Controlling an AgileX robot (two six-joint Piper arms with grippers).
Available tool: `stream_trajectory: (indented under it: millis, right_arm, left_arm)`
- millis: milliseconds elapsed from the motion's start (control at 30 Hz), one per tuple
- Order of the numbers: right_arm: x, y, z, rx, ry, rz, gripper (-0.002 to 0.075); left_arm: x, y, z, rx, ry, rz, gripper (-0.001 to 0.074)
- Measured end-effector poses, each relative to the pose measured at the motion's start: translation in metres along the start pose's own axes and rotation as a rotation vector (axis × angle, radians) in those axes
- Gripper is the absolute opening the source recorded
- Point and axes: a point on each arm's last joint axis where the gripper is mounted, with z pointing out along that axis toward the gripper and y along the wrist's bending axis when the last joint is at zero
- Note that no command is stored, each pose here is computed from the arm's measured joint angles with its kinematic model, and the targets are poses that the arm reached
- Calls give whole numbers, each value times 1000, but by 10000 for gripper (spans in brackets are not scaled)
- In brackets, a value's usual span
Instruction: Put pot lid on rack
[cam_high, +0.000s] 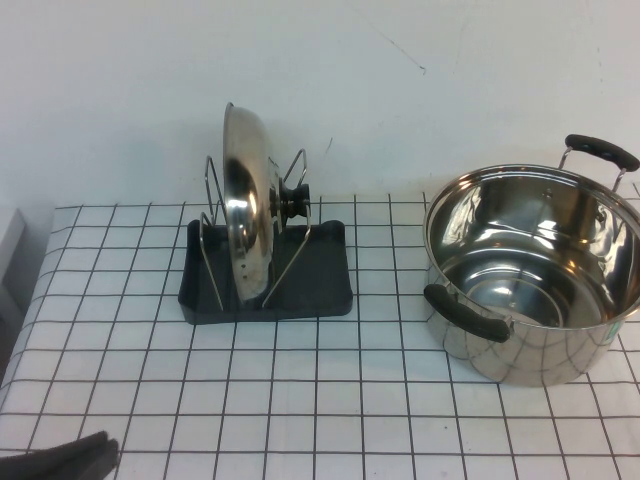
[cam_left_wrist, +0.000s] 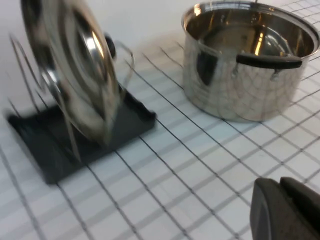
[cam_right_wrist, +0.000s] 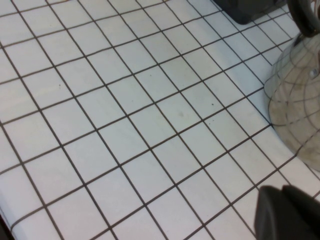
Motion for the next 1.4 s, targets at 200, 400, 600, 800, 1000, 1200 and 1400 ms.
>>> stream_trajectory:
  millis: [200,400,600,800,1000,1200,1400]
  right_arm:
    - [0,0,0,0,0,0,-1]
    - [0,0,0,0,0,0,-1]
    - [0,0,0,0,0,0,-1]
    - [0,0,0,0,0,0,-1]
    - [0,0,0,-1,1,1,-1]
    - [0,0,0,-2,0,2,-1]
    - [0,0,0,-2,0,2,-1]
  left_arm:
    - [6,-7,-30,-137,-99,352,-1]
    - [25,2,-34,-333,-168,417,-1]
    - [51,21,-19,-441,-215,349,-1]
    - [79,36,-8,-502,-285,103,-1]
    - [95,44,-4,-545,-243,-30,-1]
    - [104,46,-4,-574,-149,-62,-1]
    - [110,48,-5,-612,-100,-121,-1]
